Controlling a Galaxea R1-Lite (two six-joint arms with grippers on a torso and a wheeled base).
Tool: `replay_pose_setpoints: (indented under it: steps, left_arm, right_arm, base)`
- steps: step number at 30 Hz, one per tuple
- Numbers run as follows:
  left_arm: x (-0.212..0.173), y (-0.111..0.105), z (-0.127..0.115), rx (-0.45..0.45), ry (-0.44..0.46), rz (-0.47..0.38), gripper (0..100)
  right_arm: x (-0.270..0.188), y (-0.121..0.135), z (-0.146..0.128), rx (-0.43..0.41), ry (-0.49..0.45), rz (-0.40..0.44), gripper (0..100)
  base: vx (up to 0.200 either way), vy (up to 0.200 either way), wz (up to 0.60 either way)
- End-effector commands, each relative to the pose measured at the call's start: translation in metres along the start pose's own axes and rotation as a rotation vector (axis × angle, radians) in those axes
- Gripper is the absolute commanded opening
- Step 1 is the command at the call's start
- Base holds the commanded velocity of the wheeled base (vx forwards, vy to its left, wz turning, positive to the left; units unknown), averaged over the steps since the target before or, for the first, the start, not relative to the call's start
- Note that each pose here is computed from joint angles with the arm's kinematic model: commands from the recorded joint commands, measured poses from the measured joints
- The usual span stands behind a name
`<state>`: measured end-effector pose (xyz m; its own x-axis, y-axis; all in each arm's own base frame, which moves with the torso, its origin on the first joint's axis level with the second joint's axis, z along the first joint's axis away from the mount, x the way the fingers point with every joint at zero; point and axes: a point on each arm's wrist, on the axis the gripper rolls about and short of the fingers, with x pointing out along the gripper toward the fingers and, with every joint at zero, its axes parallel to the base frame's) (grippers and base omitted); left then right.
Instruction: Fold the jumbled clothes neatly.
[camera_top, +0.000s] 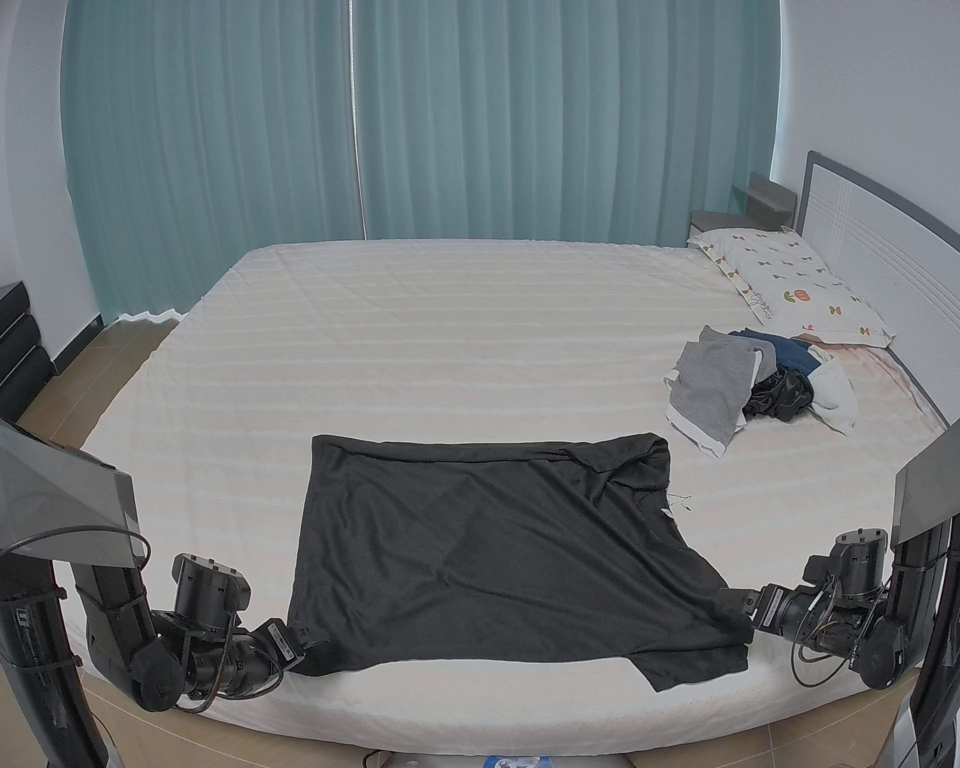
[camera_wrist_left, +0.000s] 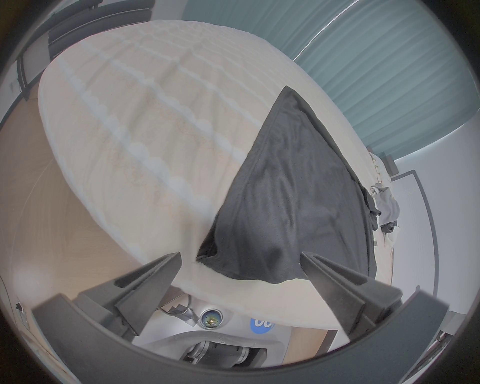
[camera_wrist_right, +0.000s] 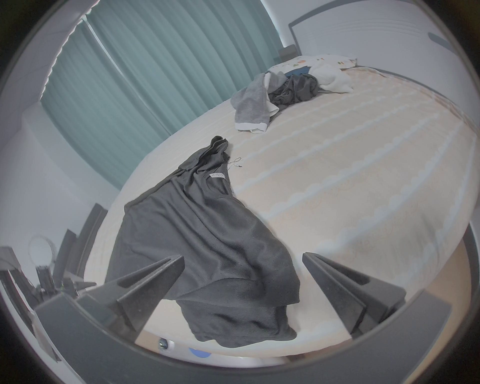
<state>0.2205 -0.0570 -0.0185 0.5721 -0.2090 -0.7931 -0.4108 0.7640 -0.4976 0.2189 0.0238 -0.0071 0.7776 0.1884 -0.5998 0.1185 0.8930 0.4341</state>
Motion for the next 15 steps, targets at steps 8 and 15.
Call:
replay_pose_setpoints:
  steps: [8,15]
  left_arm:
    - [0.0007,0.0058,-0.0042,-0.008,-0.008,0.047,100]
    - [0.0044,-0.0001,-0.0034,-0.032,-0.015,0.029,100]
  right_arm:
    - [-0.0057,0.0012,0.0,-0.005,-0.001,0.006,100]
    - [-0.0044,0.0009,-0.0018,-0.004,0.011,0.005,100]
  base:
    - [0.0,0.0,0.0]
    - [0.0,0.0,0.0]
